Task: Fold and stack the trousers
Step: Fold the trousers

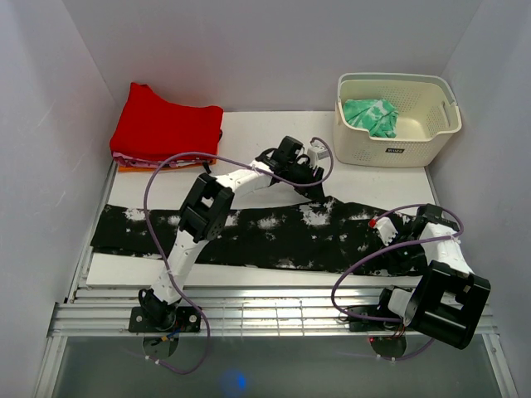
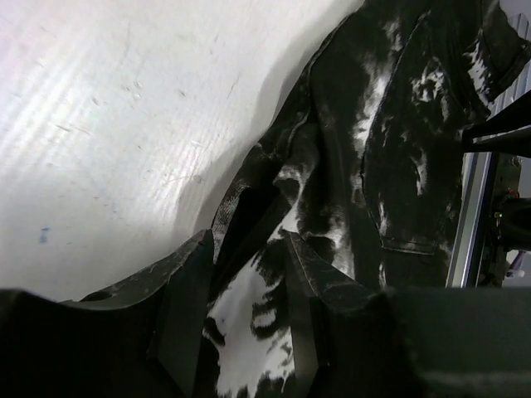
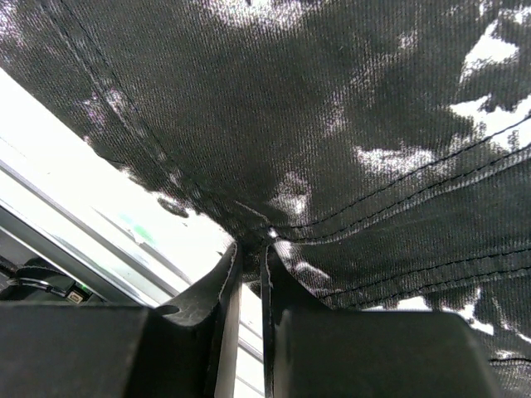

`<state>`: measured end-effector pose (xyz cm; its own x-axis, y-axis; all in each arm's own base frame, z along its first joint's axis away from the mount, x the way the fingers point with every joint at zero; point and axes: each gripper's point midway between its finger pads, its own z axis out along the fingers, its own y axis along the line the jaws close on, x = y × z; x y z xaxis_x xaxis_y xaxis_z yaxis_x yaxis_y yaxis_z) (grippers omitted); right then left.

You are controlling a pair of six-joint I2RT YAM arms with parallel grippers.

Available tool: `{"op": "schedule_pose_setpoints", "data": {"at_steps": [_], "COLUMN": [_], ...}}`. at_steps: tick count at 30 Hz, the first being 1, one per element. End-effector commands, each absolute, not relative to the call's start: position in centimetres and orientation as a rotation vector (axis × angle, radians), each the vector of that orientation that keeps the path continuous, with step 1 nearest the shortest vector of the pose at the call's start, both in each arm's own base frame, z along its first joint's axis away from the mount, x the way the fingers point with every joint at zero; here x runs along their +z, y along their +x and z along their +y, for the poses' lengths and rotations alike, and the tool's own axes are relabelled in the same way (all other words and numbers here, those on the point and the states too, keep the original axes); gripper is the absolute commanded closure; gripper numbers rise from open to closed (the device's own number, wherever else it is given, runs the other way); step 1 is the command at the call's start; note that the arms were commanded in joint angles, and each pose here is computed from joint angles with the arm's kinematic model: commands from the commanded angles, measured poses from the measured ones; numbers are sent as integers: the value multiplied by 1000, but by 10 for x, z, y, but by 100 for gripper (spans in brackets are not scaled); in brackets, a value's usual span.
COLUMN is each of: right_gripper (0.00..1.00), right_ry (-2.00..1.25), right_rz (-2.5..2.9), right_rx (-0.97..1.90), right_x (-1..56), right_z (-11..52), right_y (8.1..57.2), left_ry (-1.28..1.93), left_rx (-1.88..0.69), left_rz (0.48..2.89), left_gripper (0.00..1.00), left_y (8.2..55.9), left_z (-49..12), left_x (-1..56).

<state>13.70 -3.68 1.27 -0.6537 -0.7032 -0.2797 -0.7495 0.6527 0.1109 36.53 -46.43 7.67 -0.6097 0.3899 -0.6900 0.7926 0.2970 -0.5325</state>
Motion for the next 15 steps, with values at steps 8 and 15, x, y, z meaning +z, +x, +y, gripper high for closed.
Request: {"op": "schedule_pose_setpoints", "data": {"at_steps": [8, 15], "right_gripper": [92, 92], "right_ry": [-1500, -1518], "right_rz": [2650, 2671], "right_rx": [-17, -55], "right_x": [-32, -31], "right_z": [-89, -94], "right_y": [145, 142], "left_ry": [1013, 966], "left_rx": [-1487, -1540], "left_rz": [2026, 1968], "left_gripper": [47, 83], "left_y": [341, 344], "left_z": [-492, -499], "left_x": [106, 115]}}
